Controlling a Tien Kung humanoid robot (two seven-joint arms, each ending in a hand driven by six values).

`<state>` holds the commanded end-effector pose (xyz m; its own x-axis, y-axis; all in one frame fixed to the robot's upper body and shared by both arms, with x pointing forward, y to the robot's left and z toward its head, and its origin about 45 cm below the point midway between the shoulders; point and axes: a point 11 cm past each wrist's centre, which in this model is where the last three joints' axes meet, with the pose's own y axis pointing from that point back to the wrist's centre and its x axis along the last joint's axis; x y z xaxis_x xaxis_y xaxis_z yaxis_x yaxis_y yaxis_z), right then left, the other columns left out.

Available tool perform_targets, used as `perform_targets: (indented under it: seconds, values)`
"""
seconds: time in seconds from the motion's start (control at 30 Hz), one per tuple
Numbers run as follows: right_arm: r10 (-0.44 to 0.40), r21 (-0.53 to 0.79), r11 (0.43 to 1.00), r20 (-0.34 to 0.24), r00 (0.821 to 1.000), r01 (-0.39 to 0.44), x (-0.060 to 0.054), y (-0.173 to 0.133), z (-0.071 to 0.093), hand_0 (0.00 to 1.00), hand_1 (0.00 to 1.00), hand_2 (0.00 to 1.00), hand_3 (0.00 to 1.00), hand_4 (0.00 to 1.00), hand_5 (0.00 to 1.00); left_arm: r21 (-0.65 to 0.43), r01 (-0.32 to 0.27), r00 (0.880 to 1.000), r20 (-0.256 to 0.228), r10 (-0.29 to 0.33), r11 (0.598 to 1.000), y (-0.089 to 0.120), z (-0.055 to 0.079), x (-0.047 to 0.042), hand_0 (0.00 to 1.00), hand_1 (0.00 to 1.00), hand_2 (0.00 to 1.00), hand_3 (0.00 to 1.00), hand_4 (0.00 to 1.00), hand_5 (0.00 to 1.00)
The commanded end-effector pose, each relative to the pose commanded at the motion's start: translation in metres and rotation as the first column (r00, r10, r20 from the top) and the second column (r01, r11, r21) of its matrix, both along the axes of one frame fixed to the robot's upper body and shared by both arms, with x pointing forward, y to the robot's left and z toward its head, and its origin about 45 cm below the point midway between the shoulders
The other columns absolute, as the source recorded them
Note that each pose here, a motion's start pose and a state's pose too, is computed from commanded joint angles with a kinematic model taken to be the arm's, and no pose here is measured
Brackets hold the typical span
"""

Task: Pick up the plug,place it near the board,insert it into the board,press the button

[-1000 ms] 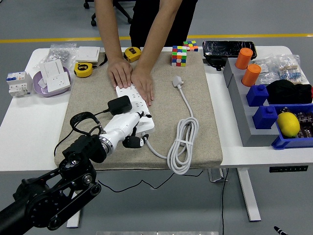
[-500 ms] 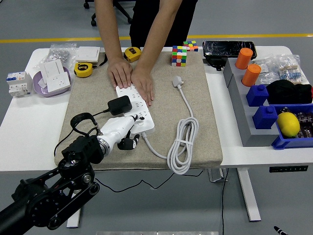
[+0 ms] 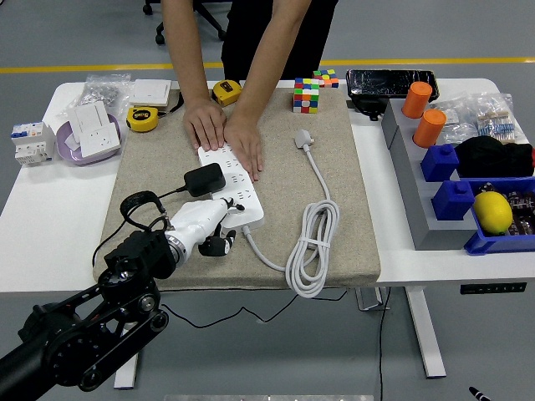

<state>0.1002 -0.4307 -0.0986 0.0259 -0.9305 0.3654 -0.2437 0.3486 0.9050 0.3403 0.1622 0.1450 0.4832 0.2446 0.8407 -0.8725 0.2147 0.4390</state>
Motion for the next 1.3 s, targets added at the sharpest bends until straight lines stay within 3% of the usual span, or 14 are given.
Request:
perform_targets:
  seconds: [0.8,0.93,1.17,1.2,1.3]
  values:
    - [-0.002,0.000,1.000,0.001,1.000,0.002,0.000,0.000,0.000,0.854,0.812,0.784,0.800,0.998,0.837,0.031,0.000,1.000,-0.010,0.000,1.000,0.001,-0.005,0.0008,0.138,0.055,0.152,0.768,0.481,0.002]
    - [-0.002,0.001,1.000,0.002,1.000,0.002,0.001,0.000,0.000,0.854,0.812,0.784,0.800,0.998,0.837,0.026,0.002,1.000,0.029,-0.003,1.000,0.001,0.006,0.0036,0.138,0.055,0.152,0.768,0.481,0.002]
    - [-0.003,0.002,1.000,0.005,1.000,0.003,0.002,0.001,0.000,0.854,0.812,0.783,0.800,0.998,0.837,-0.017,-0.001,0.990,0.138,0.003,1.000,-0.001,0.042,0.0110,0.139,0.055,0.152,0.756,0.477,0.002]
    - [-0.004,0.002,1.000,0.006,1.000,0.004,0.002,0.001,0.000,0.854,0.812,0.783,0.800,0.998,0.839,-0.057,0.006,0.986,0.167,0.003,0.998,-0.002,0.050,0.0116,0.164,0.071,0.162,0.650,0.462,0.002]
    - [-0.005,0.002,1.000,0.006,1.000,0.005,0.002,0.001,0.000,0.854,0.812,0.783,0.800,0.998,0.839,-0.197,0.032,0.969,0.245,0.018,0.980,-0.006,0.068,0.0138,0.164,0.071,0.162,0.650,0.462,0.002]
